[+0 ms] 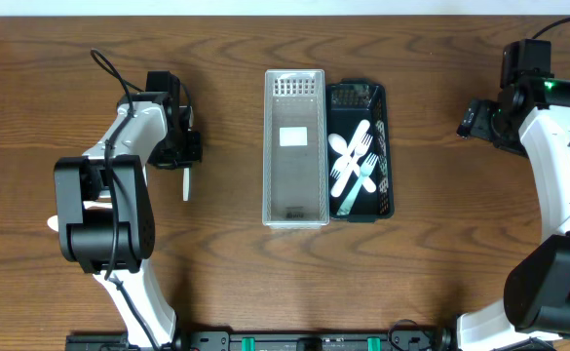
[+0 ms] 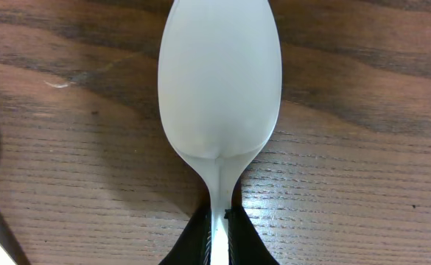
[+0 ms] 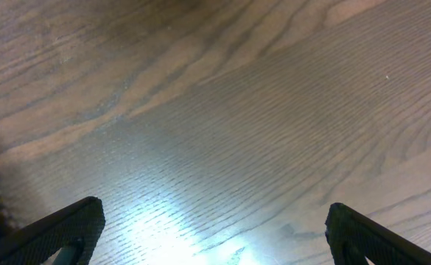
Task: Pack container
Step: 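Move the left gripper over a left white spoon and grasp it, then carry the white spoon into the white basket and release it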
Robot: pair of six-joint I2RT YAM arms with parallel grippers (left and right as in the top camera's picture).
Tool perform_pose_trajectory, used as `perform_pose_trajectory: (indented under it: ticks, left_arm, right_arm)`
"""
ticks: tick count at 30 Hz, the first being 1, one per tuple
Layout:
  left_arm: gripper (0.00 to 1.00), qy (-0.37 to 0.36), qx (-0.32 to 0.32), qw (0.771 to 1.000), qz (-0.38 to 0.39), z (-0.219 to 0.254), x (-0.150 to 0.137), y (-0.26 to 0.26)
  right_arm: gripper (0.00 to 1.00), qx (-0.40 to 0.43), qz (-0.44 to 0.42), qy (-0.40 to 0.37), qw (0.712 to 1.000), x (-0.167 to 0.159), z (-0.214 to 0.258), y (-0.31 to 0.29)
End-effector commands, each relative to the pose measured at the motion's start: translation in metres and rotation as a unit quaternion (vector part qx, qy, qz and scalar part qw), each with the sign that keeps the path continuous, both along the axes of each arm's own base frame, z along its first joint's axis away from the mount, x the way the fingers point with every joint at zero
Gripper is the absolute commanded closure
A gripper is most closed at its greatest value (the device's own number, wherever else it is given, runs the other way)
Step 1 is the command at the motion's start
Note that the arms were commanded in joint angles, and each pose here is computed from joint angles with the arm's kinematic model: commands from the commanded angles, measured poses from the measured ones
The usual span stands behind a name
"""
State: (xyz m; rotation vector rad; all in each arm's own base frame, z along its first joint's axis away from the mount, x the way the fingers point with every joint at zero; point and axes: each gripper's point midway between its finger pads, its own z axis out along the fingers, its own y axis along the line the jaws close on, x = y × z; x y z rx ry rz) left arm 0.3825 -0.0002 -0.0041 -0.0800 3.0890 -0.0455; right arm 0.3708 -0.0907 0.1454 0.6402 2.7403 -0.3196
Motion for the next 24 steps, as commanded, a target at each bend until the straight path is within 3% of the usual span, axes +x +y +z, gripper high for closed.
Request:
perform_pose_trajectory:
  ticks: [1,6,12,18,22,24]
  left_arm:
    - [0.94,0.011,-0.005,1.000,0.000,-0.007,-0.005,-0.001]
    - [0.94,-0.010,-0.006,1.000,0.008,0.027,0.006,-0.004]
    - [0.94,-0.069,-0.010,0.997,-0.025,0.123,0.013,-0.037]
    - [0.94,-0.167,-0.044,0.981,-0.092,0.206,-0.007,-0.122]
    - [0.94,-0.199,-0.073,0.967,-0.142,0.221,-0.021,-0.183]
    - [0.94,-0.197,-0.077,0.969,-0.129,0.216,-0.023,-0.197]
  right_arm:
    - [0.01,-0.005,0.004,0.003,1.000,-0.001,-0.001,-0.003]
    - [0.01,-0.005,0.003,0.003,1.000,-0.001,-0.001,-0.003]
    - [0.01,-0.005,0.003,0.001,1.000,0.000,0.000,-0.003]
    - [0.01,-0.005,0.003,0.001,1.000,0.000,0.000,-0.003]
    - [0.01,-0.005,0.004,0.001,1.000,0.000,0.000,-0.003]
    - [0.01,-0.004,0.004,0.001,1.000,0.000,0.000,-0.003]
